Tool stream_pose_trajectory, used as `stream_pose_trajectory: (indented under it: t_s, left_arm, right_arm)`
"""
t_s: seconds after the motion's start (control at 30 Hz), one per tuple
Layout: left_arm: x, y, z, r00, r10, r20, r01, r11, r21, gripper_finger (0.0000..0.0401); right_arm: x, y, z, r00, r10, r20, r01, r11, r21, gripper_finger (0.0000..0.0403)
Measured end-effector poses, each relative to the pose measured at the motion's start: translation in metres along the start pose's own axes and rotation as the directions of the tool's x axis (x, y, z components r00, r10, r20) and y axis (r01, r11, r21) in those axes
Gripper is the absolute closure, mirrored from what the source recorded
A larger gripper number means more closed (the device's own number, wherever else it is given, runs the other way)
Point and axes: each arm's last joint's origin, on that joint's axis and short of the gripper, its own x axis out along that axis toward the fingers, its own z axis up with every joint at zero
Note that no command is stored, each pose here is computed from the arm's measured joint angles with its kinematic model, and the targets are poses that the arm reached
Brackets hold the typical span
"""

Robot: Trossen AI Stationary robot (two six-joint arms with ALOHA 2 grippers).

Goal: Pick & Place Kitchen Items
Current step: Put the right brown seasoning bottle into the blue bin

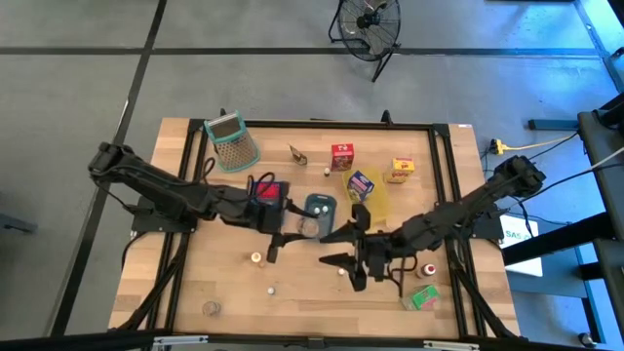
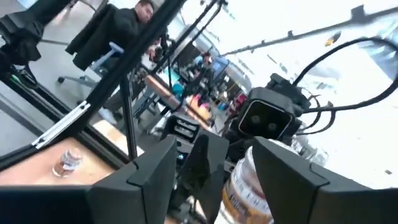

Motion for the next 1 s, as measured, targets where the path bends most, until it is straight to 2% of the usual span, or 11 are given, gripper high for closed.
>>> stream_pose_trajectory:
  t_s: [0.1, 0.27, 0.5, 0.8, 1.0]
  left_arm:
    - [-0.003, -0.002, 0.003, 1.0, 0.013, 0.006, -0.013, 1.0, 0.011, 0.0213]
    - [-0.005, -0.007, 0.007, 1.0, 0.003, 0.028, -0.004, 1.0, 0.02, 0.0213]
    - [-0.006, -0.009, 0.011, 0.998, 0.001, 0.059, -0.004, 0.999, 0.039, 0.0212]
    - [-0.006, -0.009, 0.011, 0.998, 0.001, 0.06, -0.003, 0.999, 0.039, 0.0212]
    - [-0.006, -0.009, 0.012, 0.997, 0.005, 0.073, -0.009, 0.999, 0.045, 0.0212]
  right_arm:
    - [-0.003, 0.001, 0.008, 0.999, -0.05, 0.016, 0.051, 0.998, -0.024, 0.019]
    - [-0.006, 0.0, 0.012, 0.988, -0.148, -0.037, 0.148, 0.989, -0.022, 0.019]
    - [0.0, -0.009, 0.002, 0.99, -0.141, -0.03, 0.143, 0.987, 0.076, 0.0184]
    - [0.005, -0.019, -0.006, 0.985, -0.165, -0.048, 0.17, 0.971, 0.166, 0.0121]
    - [0.009, -0.026, -0.013, 0.993, -0.115, 0.006, 0.111, 0.97, 0.216, 0.0105]
